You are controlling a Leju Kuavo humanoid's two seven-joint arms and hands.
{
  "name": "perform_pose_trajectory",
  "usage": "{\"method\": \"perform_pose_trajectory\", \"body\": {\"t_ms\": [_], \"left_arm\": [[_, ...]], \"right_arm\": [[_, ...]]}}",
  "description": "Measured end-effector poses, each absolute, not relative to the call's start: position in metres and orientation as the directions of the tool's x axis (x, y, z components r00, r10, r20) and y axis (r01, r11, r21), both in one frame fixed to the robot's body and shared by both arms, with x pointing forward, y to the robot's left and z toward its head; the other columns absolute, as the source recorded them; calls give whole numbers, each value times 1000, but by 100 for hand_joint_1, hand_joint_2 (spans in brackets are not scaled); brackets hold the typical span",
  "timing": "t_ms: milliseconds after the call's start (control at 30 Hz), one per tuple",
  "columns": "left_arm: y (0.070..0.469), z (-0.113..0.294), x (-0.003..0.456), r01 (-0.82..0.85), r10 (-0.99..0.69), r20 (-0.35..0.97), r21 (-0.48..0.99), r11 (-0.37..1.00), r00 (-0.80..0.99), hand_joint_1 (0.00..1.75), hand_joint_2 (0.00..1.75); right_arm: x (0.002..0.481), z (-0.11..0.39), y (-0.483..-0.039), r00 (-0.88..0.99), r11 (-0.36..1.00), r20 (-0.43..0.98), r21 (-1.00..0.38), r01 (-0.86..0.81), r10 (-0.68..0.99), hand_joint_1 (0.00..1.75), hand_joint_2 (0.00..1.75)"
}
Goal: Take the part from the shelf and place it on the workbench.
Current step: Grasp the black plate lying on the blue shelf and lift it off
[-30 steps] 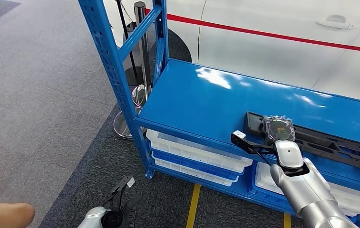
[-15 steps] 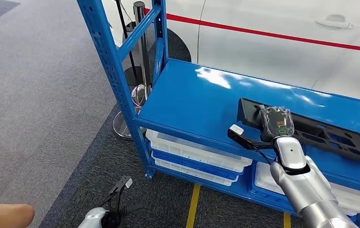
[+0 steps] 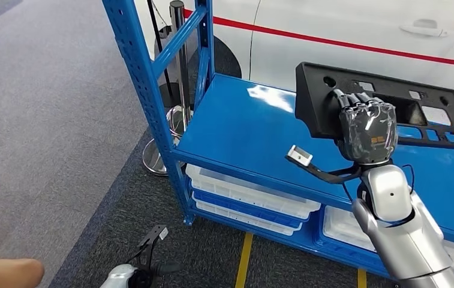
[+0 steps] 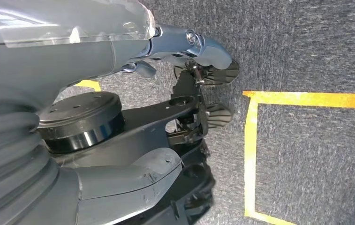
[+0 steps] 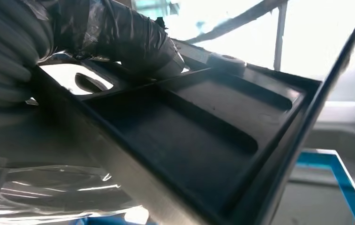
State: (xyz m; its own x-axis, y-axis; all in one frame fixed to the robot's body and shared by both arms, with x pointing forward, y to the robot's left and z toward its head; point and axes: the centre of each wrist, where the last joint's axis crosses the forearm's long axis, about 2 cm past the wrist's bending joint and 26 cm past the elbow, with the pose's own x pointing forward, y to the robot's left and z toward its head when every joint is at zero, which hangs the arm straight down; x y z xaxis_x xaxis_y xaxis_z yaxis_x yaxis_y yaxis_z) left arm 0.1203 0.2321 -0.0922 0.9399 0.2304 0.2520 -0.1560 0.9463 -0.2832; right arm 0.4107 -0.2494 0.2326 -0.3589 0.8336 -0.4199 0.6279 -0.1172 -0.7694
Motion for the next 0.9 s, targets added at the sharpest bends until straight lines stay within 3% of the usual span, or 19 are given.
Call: {"method": "perform_pose_trajectory", "body": {"t_ms": [333, 900], "left_arm": [[233, -93, 116, -138, 212, 266, -271, 953, 940, 0, 175], [239, -96, 109, -129, 201, 273, -262, 956, 941, 0, 175]], "right_arm": [[387, 247, -256, -371, -62, -469, -682, 729, 802, 175, 175], [367, 270, -261, -438, 50, -427, -669, 741, 791, 175, 175]]}}
